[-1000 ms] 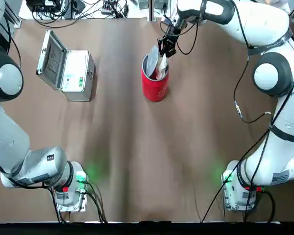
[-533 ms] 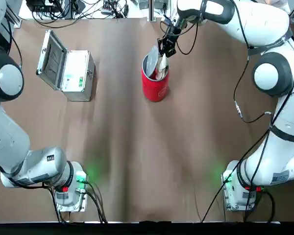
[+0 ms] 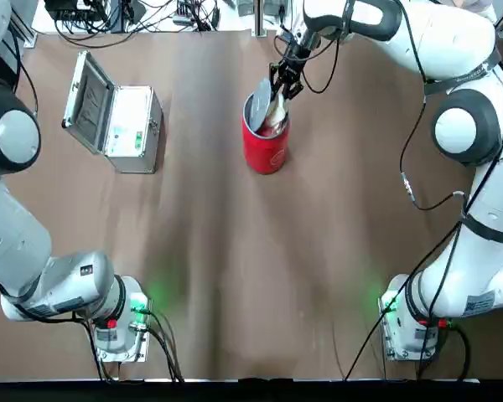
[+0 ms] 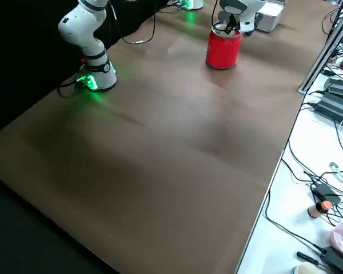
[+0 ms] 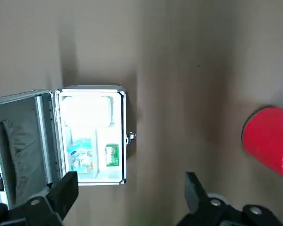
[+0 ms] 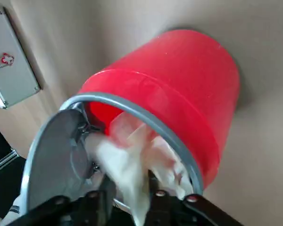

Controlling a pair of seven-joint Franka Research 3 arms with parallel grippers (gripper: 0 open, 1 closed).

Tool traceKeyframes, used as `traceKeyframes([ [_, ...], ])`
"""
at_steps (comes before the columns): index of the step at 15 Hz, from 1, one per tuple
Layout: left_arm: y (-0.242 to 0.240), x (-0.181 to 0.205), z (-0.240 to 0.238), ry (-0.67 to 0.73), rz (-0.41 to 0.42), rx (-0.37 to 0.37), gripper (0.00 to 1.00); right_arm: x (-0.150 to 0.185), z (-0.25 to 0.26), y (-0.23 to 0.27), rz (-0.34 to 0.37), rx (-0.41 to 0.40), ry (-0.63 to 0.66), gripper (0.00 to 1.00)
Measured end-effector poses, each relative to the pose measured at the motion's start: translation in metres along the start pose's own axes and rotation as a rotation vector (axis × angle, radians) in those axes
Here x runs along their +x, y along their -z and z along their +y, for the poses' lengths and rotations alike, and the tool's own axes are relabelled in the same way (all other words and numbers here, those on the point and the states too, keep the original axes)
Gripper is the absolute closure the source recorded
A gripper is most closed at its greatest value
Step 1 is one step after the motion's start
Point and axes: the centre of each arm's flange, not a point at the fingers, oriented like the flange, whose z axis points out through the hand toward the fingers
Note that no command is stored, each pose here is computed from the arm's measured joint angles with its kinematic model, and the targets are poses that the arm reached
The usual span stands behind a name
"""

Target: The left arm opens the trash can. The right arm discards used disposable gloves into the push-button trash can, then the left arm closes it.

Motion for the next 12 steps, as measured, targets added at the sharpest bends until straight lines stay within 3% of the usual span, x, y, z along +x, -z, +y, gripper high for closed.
traceKeyframes([
  [3,0.0,0.0,0.0,-0.001,-0.001,0.0,0.0,0.0,0.0,0.0,0.0,0.0,0.0,0.42],
  [4,0.0,0.0,0.001,-0.001,-0.002,0.0,0.0,0.0,0.0,0.0,0.0,0.0,0.0,0.24],
  [6,0.0,0.0,0.001,-0.002,-0.002,0.0,0.0,0.0,0.001,0.0,-0.006,-0.001,-0.001,0.06],
  [7,0.0,0.0,0.001,-0.002,-0.002,0.0,0.0,-0.001,0.001,0.0,-0.009,-0.001,-0.002,0.02],
  [12,0.001,-0.002,0.011,-0.022,0.002,-0.004,0.0,0.003,0.006,0.011,-0.005,0.007,-0.011,0.02],
])
